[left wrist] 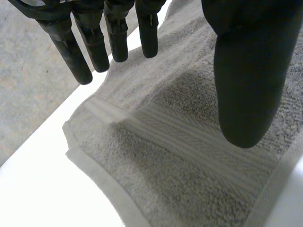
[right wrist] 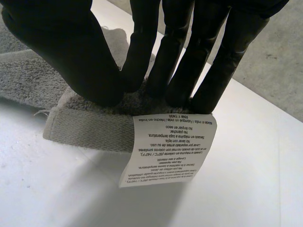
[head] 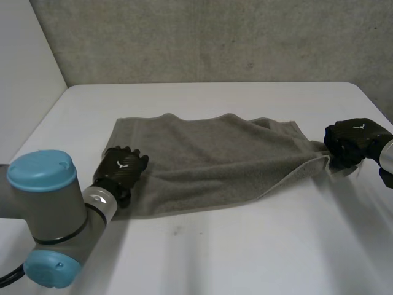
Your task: Fold the towel.
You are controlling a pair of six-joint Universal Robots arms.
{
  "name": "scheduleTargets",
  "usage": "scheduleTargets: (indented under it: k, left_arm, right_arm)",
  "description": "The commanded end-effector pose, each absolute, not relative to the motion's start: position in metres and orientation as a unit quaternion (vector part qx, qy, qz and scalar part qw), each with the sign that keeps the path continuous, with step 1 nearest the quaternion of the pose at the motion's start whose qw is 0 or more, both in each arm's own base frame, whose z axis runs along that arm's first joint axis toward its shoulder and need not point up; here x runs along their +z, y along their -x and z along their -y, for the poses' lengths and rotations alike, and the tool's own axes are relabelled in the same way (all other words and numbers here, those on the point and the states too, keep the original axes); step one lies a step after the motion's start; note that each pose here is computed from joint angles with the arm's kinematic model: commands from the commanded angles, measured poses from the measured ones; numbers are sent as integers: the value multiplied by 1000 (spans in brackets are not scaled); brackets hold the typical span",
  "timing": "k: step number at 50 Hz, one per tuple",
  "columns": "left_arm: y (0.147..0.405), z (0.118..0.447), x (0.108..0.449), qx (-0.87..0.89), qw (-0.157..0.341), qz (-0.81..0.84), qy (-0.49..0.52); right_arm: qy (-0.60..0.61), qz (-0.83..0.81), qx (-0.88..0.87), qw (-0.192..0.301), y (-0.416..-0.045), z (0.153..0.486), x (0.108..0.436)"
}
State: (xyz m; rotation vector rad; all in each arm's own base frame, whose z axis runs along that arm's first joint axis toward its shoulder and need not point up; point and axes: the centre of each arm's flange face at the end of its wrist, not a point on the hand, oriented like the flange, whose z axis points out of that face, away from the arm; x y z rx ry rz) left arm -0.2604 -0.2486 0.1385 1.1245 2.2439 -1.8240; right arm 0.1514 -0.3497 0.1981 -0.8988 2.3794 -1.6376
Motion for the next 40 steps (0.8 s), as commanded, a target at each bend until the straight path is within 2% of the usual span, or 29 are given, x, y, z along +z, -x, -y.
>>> scheduleTargets:
  k: [1, 8, 18, 40]
  left_arm:
    - [244, 244, 148, -552, 24, -753, -357]
    - [237, 234, 141, -515, 22, -775, -365]
    - [216, 250, 127, -500, 37, -795, -340]
    - [217, 266, 116, -516, 35, -788, -335]
  right_arm:
    - [300, -784, -541, 58, -153, 349, 195]
    - [303, -784, -538, 59, -153, 348, 192]
    - [304, -783, -539, 58, -154, 348, 188]
    - [306, -787, -532, 62, -155, 345, 181]
